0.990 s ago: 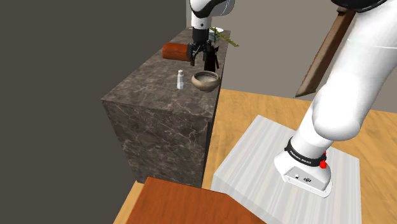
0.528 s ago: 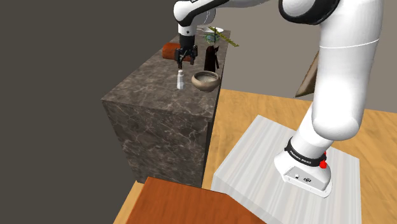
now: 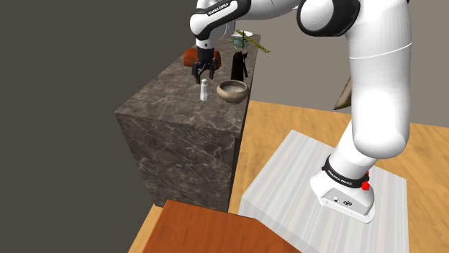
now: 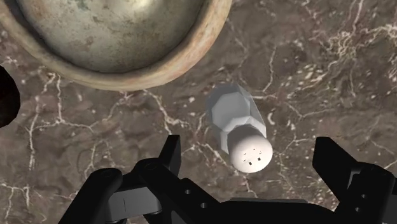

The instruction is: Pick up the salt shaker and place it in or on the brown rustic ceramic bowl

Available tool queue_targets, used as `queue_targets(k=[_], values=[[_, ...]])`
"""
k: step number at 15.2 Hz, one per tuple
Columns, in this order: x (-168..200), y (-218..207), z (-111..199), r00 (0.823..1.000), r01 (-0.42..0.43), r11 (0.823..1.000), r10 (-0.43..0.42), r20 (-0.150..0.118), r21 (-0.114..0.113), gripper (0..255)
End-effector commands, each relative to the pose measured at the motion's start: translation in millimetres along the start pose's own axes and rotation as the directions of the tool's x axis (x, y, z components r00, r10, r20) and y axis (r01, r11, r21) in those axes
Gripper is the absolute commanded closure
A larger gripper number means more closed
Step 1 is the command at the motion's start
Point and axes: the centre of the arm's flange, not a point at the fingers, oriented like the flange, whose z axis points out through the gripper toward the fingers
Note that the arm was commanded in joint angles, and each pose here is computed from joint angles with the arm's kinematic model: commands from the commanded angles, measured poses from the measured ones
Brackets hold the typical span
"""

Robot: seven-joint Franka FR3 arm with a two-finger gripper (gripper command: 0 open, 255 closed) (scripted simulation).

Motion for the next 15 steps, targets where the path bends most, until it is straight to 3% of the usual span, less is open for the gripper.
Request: queue_targets(k=[1, 9, 10, 15], values=[[-0.2, 0.0, 12.6, 1.0, 0.0, 1.0, 0.0, 0.0, 0.0, 0], [-0.2, 0.0, 12.6, 1.0, 0.0, 1.0, 0.0, 0.0, 0.0, 0], [-0.2, 0.0, 12.6, 1.0, 0.0, 1.0, 0.0, 0.0, 0.0, 255], [-0.1, 0.0, 12.5, 1.0, 0.0, 1.0, 0.0, 0.0, 0.0, 255]])
